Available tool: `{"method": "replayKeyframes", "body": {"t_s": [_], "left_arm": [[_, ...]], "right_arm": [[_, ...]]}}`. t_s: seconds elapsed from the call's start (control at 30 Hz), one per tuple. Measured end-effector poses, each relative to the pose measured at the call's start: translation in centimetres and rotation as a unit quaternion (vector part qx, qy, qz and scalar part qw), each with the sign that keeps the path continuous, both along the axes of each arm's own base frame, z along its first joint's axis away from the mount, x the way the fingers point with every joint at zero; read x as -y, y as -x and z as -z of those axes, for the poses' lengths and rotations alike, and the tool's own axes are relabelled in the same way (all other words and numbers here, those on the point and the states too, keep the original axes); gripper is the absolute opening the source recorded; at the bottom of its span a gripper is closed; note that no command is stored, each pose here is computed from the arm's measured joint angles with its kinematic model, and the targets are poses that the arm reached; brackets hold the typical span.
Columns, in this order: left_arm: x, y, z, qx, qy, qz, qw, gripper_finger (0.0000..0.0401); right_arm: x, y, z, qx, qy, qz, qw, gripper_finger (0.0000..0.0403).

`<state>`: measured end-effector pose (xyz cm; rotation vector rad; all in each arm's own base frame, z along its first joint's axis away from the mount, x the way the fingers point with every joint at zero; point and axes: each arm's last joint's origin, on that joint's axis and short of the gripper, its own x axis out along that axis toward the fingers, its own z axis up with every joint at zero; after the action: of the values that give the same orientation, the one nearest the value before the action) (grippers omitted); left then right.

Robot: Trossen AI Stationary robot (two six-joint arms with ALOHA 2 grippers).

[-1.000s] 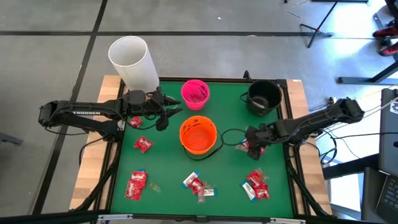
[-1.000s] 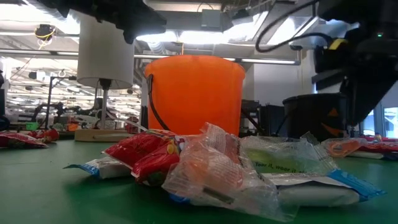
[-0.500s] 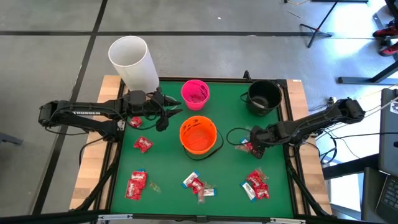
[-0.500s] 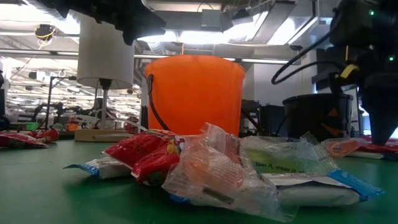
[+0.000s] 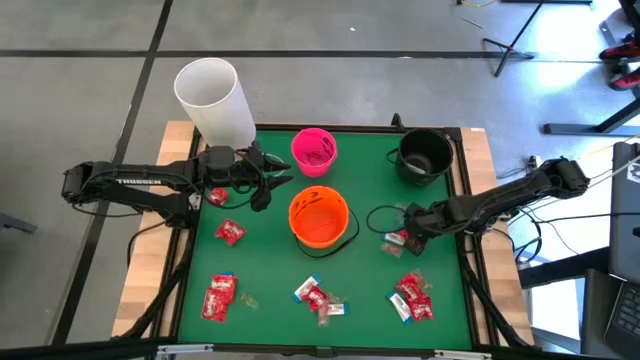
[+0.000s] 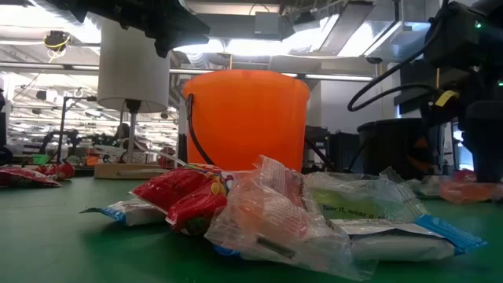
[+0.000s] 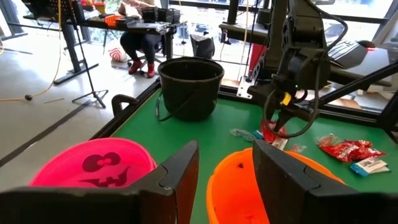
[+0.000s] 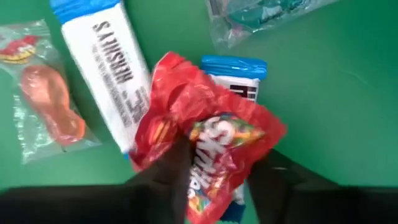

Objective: Sort candy
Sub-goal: Put the red candy into the orange bucket

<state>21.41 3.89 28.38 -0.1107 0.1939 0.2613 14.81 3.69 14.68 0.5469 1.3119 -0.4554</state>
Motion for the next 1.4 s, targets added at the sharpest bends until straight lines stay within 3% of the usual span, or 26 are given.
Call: {"method": "replayKeyframes", "body": {"t_s": [0.13, 0.23, 0.6, 0.8, 1.03, 1.2, 1.4], "left_arm": [[0.0, 0.0, 0.0, 0.000, 0.000, 0.000, 1.000, 0.0141], [0.0, 0.0, 0.0, 0.000, 0.000, 0.000, 1.000, 0.0141], [0.0, 0.0, 0.0, 0.000, 0.000, 0.000, 1.000, 0.0141], [0.1, 0.0, 0.0, 0.001, 0.000, 0.002, 1.000, 0.0141], [0.1, 0.0, -0.1, 0.007, -0.004, 0.003, 1.000, 0.0141], [0.1, 0.0, -0.1, 0.007, -0.005, 0.003, 1.000, 0.0141], [0.1, 0.0, -0.1, 0.006, -0.004, 0.003, 1.000, 0.0141]], "right_arm": [[0.0, 0.1, -1.4, 0.028, -0.008, 0.001, 1.000, 0.0043], [0.1, 0.2, -3.2, 0.061, -0.007, 0.003, 0.998, 0.0017], [0.7, -0.2, -10.5, 0.219, 0.073, 0.007, 0.973, 0.0024], [0.7, -1.6, -12.7, 0.317, 0.150, -0.032, 0.936, 0.0030], [2.1, -3.5, -14.1, 0.381, 0.221, -0.040, 0.897, 0.0030], [3.0, -5.9, -14.7, 0.435, 0.215, -0.102, 0.868, 0.0031], [4.1, -8.6, -13.7, 0.454, 0.199, -0.148, 0.856, 0.0032]]}}
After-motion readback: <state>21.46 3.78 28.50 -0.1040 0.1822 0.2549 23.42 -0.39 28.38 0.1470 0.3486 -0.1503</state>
